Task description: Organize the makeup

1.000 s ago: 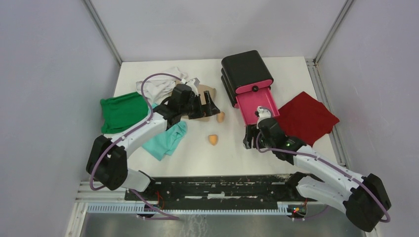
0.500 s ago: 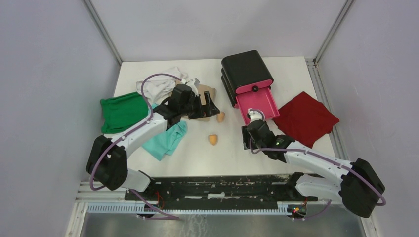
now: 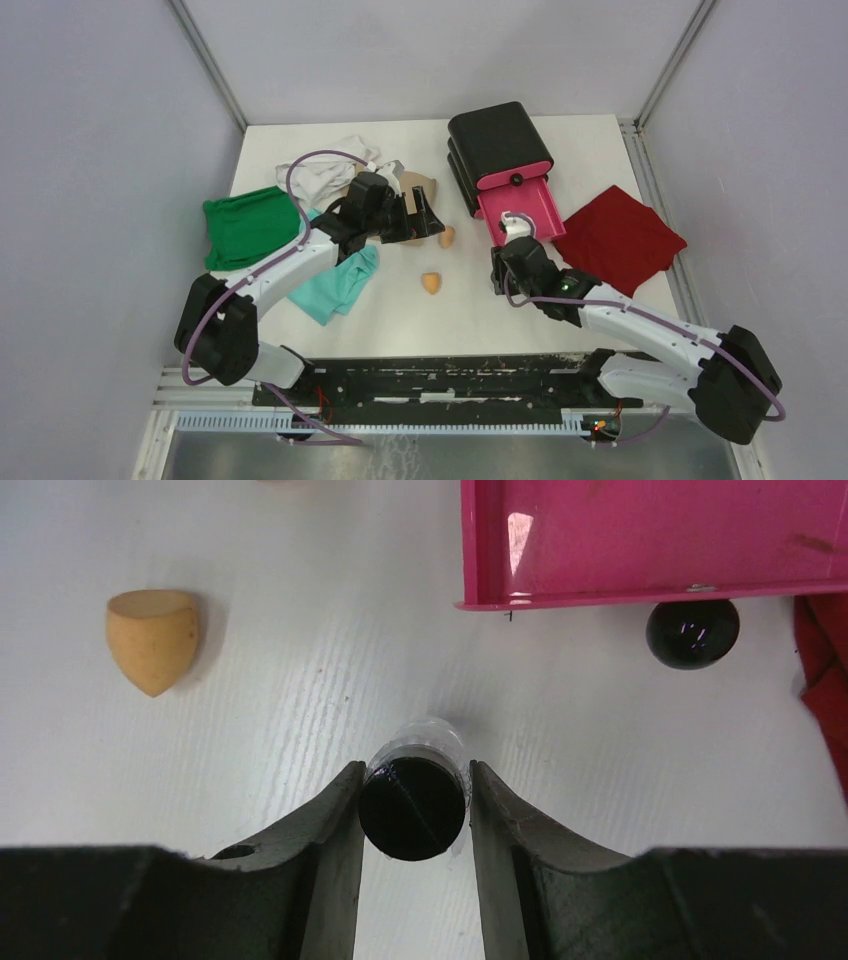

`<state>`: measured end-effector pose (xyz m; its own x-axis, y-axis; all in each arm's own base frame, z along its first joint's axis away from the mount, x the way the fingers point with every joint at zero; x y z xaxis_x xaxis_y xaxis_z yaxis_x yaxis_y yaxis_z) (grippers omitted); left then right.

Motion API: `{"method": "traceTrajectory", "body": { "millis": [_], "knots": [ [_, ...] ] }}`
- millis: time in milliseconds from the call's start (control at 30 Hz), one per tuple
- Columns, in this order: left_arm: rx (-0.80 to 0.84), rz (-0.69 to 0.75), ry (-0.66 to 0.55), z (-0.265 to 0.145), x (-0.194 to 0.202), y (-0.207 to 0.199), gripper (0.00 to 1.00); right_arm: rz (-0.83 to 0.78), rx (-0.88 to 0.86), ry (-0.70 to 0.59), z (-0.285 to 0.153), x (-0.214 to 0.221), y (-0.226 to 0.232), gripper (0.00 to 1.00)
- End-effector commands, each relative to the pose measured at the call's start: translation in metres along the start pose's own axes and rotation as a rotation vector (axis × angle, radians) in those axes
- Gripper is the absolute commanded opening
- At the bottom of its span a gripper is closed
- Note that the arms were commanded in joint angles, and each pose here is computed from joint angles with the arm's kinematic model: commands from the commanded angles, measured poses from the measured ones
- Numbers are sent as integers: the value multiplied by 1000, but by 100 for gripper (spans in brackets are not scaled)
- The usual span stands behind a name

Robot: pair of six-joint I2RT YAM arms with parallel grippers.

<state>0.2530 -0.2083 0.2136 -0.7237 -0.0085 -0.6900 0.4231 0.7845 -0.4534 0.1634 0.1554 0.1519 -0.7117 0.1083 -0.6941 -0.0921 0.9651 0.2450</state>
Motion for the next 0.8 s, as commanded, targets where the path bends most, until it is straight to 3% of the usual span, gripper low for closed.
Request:
{"method": "traceTrajectory", "body": {
  "millis": [0, 133, 267, 533, 767],
  "knots": [
    [18, 39, -44, -6, -7, -2, 99, 21, -117, -136, -34, -42, 17, 16],
    [19, 42, -46, -5, -8, -3, 99, 34, -131, -201, -61, -72, 17, 14],
    [22, 43, -47, -5, -9, -3, 99, 153, -149, -208, -68, -105, 6, 13],
    [14, 39, -43, -8, -5, -2, 99, 451, -202, -168, -22, -147, -15, 12],
    [0, 42, -55, -14, -5, -2, 99, 578, -186, -131, 10, -148, -27, 10]
  ]
}}
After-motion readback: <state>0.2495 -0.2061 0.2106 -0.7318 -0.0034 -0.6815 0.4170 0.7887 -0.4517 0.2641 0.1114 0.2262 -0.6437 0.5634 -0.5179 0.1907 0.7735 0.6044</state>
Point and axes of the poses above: each gripper's point midway between its finger pads, its own z axis out along the fingers, its own y axis along the line the jaws close on, x = y × z, the point moved 10 cm from there along -z, back along the fingers, and after that the axes turned 13 degrees about z, right-handed, at the moved point
